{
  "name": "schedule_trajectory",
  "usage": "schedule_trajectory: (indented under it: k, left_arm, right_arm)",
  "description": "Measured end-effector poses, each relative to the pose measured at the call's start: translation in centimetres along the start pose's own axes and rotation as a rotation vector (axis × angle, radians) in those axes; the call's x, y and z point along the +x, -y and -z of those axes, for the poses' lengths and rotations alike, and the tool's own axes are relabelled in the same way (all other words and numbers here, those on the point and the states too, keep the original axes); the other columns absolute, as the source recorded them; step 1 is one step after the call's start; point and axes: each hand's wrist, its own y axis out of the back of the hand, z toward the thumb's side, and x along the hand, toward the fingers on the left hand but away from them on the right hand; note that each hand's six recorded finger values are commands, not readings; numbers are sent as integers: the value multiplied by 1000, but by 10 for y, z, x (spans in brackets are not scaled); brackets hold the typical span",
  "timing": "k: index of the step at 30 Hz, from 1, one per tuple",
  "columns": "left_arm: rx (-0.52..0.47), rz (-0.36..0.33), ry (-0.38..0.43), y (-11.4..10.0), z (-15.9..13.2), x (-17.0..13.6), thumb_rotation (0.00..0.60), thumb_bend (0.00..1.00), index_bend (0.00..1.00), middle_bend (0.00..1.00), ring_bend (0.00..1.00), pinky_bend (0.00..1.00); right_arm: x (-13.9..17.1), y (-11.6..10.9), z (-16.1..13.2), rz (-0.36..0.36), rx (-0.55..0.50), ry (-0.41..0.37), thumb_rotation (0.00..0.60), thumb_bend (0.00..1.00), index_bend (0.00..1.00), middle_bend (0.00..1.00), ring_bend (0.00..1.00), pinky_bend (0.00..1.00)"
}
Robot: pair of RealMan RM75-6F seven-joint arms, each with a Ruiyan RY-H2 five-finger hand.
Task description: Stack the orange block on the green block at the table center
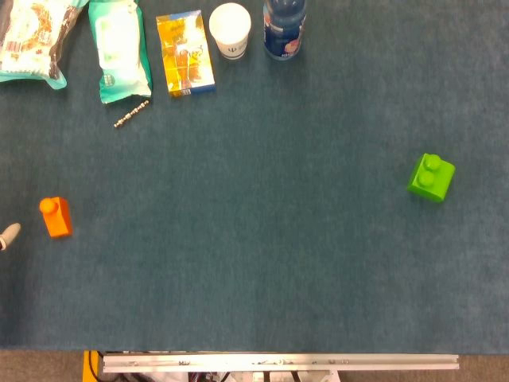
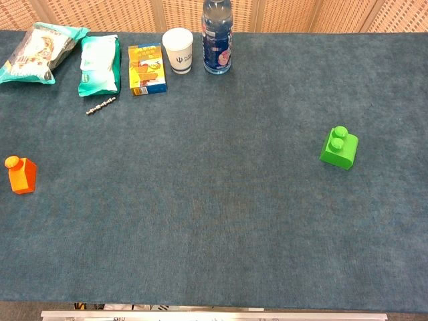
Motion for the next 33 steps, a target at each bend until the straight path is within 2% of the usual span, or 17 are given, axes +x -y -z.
schedule_trajectory:
  k: [9,15,24,33]
  left_arm:
    - [0,-3,6,0,-1,-3,600,96,308,297,246,196]
    - [2,3,9,1,-2,-3,600,95,308,296,246,196]
    - [5,27,19,4,-5,-3,600,96,308,297,246,196]
    - [3,29,14,4,-3,-6,600,96,308,297,246,196]
  right_arm:
    - [0,1,0,-27,29,-6,600,136,159,380,254,259]
    - [-5,10,-2,-88,86,-12,600,131,159,380,254,267]
    - [-19,37,-8,-207,163,11,600,69,148,354,261,286]
    - [-43,68,-31,-312,216,-15,600,45,139,345,259,287]
